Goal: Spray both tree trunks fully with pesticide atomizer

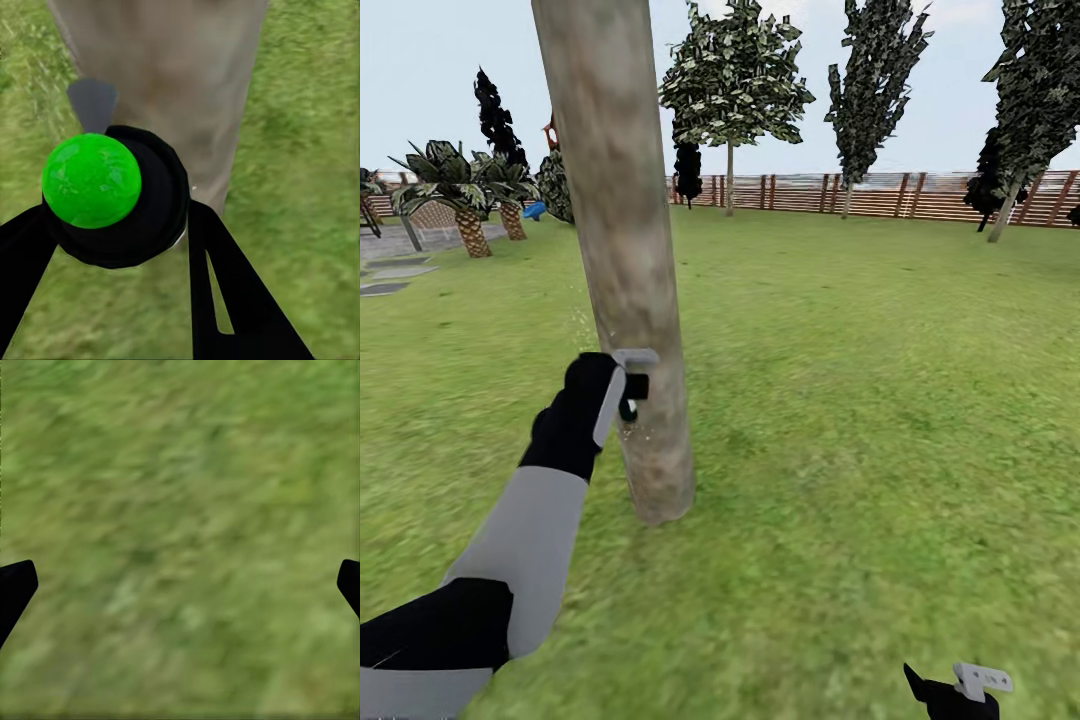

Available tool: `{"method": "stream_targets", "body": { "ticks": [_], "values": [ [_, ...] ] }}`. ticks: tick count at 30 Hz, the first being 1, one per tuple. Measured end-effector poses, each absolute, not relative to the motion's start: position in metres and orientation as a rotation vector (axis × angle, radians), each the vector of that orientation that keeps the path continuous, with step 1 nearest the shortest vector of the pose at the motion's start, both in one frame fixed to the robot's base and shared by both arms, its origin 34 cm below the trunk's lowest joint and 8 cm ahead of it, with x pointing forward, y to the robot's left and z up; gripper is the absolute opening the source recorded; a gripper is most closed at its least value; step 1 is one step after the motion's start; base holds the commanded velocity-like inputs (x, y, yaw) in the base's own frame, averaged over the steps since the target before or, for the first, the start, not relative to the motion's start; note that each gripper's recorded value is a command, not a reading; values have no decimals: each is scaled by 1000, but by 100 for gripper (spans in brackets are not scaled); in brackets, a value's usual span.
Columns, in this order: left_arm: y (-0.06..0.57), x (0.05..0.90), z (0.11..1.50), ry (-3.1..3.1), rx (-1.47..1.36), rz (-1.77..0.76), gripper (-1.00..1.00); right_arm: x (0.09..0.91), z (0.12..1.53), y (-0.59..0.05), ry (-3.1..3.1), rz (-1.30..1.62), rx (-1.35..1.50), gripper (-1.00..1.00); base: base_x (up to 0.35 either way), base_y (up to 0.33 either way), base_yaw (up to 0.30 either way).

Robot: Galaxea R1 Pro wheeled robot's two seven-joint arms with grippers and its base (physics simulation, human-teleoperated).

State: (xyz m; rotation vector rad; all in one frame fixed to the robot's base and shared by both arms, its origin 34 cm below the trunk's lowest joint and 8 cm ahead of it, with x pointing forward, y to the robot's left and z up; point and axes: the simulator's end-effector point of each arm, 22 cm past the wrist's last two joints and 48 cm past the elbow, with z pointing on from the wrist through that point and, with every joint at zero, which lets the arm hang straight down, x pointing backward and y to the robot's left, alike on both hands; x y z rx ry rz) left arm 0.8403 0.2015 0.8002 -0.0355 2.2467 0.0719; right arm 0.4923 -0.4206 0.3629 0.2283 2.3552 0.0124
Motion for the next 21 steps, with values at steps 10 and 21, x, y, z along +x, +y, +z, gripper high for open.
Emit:
{"method": "stream_targets", "body": {
  "ticks": [10,21],
  "values": [
    [199,856,845,2188,-60,38,-100,492,363,-421,2355,13,228,100,0,0,0],
    [189,865,855,2201,-45,3,-100,492,363,-420,2355,12,228,100,0,0,0]
  ]
}}
